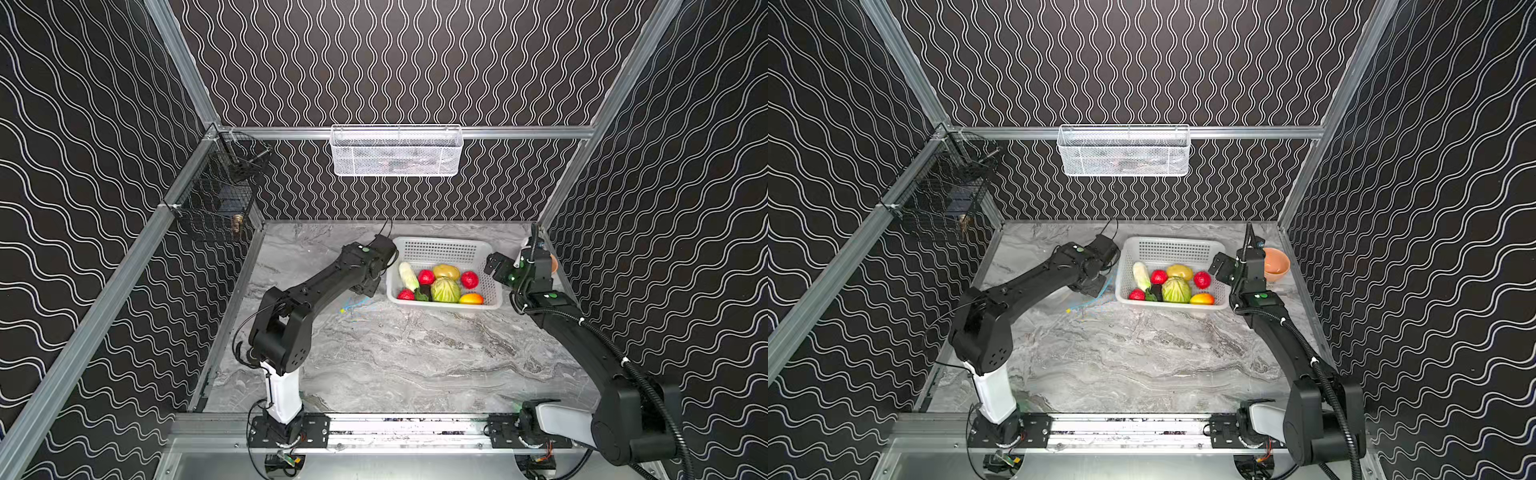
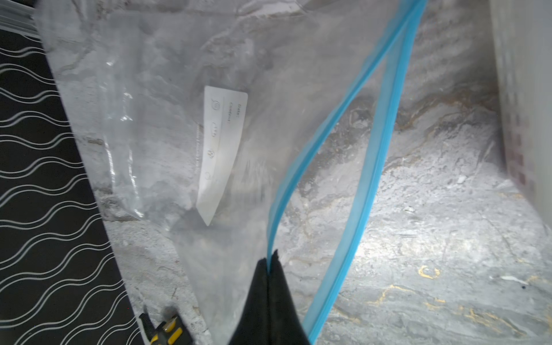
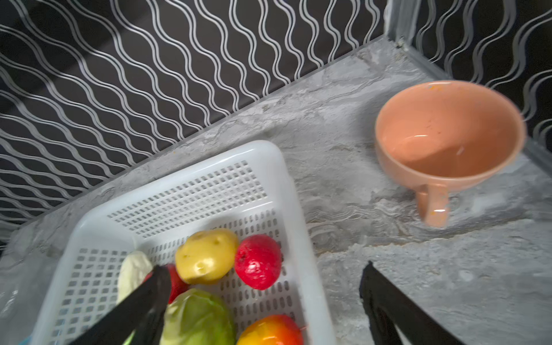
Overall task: Place the food in the zip-top bag and seal the zipper
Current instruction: 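Grasp the bag's blue zipper edge with the left gripper and lift it, then hold bag open with left gripper while right gripper reaches over basket, then lower the right gripper onto the green cabbage and grasp it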
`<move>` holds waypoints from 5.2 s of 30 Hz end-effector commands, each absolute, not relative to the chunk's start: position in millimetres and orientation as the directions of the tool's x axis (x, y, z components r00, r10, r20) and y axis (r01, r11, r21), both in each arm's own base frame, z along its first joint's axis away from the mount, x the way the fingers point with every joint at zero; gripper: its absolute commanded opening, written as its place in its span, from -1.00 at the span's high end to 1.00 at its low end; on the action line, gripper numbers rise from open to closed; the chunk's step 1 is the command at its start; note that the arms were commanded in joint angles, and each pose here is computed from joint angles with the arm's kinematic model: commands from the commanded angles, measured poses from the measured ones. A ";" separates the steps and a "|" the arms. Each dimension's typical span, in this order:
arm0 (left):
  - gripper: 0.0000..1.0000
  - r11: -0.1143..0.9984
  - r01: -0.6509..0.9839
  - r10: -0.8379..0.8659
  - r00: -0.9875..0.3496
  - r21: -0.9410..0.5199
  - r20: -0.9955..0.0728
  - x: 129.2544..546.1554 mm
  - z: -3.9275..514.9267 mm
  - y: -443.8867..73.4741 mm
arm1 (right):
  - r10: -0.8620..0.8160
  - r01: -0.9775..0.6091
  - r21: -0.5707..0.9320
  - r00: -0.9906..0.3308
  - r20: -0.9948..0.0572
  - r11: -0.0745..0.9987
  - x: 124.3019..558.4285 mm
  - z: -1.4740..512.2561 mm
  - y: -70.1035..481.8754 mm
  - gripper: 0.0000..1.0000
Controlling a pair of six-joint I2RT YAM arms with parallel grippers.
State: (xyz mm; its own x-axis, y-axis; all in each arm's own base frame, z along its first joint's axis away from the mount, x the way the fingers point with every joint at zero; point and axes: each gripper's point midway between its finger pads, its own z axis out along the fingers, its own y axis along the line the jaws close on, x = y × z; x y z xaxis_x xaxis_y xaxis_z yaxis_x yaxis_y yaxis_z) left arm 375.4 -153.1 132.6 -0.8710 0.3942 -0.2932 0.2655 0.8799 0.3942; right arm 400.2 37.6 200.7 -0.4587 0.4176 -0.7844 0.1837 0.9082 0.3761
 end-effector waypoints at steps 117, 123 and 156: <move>1.00 0.901 0.343 0.431 -0.649 0.264 -0.627 407.9 215.6 -185.0 | -0.094 -0.066 -0.103 -0.950 -0.298 0.992 387.7 87.5 189.9 0.08; 1.00 0.903 0.339 0.428 -0.651 0.265 -0.627 408.9 217.6 -184.4 | -0.106 -0.072 -0.130 -0.955 -0.277 0.989 387.5 75.5 187.5 0.50; 1.00 0.927 0.294 0.374 -0.692 0.232 -0.618 408.9 214.2 -177.7 | 0.012 -0.008 0.031 -0.800 -0.600 0.999 416.2 177.7 189.5 1.00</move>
